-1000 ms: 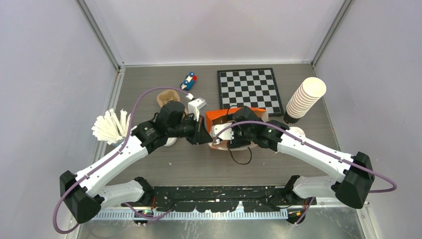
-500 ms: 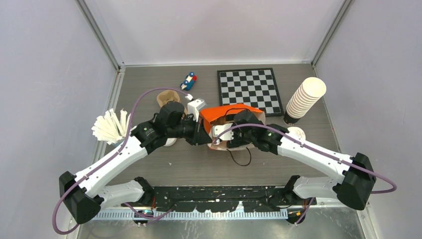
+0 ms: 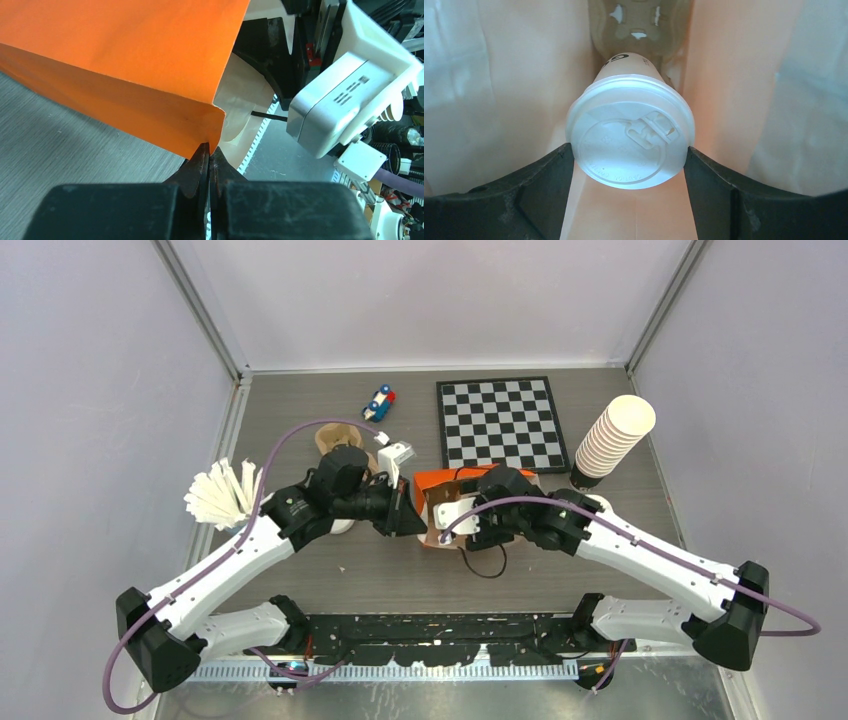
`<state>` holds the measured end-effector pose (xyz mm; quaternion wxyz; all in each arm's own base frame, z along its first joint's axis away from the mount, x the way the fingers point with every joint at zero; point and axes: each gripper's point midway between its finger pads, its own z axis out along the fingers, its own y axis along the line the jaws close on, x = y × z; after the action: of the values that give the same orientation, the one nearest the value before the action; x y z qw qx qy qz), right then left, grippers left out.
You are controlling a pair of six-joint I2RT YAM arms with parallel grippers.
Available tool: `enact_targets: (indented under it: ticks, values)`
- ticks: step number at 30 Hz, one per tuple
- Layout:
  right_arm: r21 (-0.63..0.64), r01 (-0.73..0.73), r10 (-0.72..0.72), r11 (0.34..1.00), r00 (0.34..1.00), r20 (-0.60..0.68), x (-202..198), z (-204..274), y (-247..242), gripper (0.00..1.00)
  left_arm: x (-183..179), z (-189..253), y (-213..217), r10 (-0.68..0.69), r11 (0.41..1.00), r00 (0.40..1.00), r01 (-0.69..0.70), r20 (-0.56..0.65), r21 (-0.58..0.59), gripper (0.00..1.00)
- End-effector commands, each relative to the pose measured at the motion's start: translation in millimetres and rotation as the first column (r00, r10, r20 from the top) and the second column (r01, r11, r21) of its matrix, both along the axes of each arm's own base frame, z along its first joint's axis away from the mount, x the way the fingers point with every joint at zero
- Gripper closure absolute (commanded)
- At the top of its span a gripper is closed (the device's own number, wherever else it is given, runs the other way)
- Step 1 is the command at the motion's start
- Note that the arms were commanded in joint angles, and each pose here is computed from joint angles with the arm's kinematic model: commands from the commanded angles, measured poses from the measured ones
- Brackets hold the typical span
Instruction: Pack the takeout coffee
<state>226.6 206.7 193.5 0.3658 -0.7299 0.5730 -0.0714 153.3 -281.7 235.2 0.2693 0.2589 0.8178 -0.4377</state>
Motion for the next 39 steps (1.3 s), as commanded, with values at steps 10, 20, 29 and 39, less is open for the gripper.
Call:
enact_targets:
  ticks: [10, 20, 29, 39]
  values:
    - [-0.032, -0.022, 0.021, 0.999, 1.000, -0.013, -0.6, -8.1, 15.2, 0.43, -11.3, 6.3, -1.2, -0.060, 0.997, 0.998, 0.060, 0.002, -0.037, 1.00]
    - [-0.049, 0.002, 0.002, 0.999, 0.997, 0.077, 16.2, -22.2, 16.9, 0.43, -12.5, 7.2, -0.7, -0.062, 0.997, 0.998, 0.062, -0.006, -0.035, 1.00]
    - [-0.039, 0.039, -0.033, 0.998, 0.989, 0.146, 23.5, -18.8, 11.7, 0.43, -12.3, 5.1, -0.5, -0.057, 0.998, 0.998, 0.057, -0.014, -0.030, 1.00]
    - [-0.020, 0.056, -0.051, 0.998, 0.980, 0.193, 24.5, -11.9, 7.9, 0.44, -11.2, 4.7, 0.6, -0.046, 0.999, 0.999, 0.046, -0.013, -0.025, 1.00]
